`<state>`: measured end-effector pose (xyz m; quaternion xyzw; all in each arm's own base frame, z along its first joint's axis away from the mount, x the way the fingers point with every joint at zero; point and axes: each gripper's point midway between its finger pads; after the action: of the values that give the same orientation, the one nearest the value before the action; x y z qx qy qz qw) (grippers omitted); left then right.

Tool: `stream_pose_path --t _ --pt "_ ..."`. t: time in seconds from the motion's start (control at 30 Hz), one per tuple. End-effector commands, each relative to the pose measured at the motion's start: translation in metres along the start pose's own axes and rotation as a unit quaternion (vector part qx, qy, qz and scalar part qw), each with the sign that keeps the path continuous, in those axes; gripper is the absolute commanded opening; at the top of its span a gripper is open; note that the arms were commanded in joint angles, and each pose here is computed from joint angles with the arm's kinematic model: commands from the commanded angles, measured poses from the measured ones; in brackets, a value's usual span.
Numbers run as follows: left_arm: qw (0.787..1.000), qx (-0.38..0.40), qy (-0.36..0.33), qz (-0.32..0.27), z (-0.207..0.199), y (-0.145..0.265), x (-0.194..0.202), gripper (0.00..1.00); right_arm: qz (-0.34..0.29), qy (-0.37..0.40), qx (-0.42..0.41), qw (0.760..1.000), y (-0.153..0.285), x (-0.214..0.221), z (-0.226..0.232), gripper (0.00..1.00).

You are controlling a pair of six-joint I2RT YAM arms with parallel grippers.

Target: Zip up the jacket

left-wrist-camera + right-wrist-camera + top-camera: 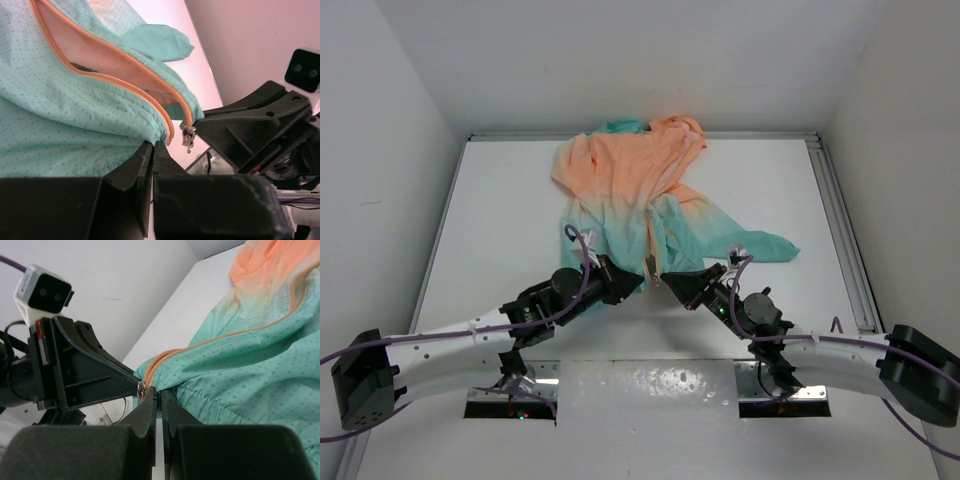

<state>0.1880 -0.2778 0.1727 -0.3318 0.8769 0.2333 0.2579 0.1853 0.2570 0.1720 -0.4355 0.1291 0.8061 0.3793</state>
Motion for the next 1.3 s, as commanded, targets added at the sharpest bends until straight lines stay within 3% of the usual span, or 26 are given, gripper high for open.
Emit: stream_pose_path --t 0.0,0.67,1.27 --pt "0.999 0.026 0.022 -0.007 -0.023 -0.001 -0.015 0.0 0.007 0.03 -0.022 0.999 0.009 0.007 0.0 0.0" --pt "0.998 0.047 0.049 -0.011 -0.029 -0.001 -0.022 0.0 0.03 0.07 -0.014 0.997 0.014 0.019 -0.005 0.0" --pt "0.995 0.063 0.071 0.03 -0.032 -0.002 -0.011 0.0 0.031 0.091 -0.005 0.995 0.015 0.021 -0.008 0.0"
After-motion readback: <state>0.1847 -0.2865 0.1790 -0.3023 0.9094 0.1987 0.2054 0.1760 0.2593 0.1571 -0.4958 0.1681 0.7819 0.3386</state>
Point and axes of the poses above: each gripper's point midway between its finger pads, its own y axis back along the fingers, its own z axis along the line the jaws close on, x = y × z, and after that the axes turned 5 degrees about y, right-handed
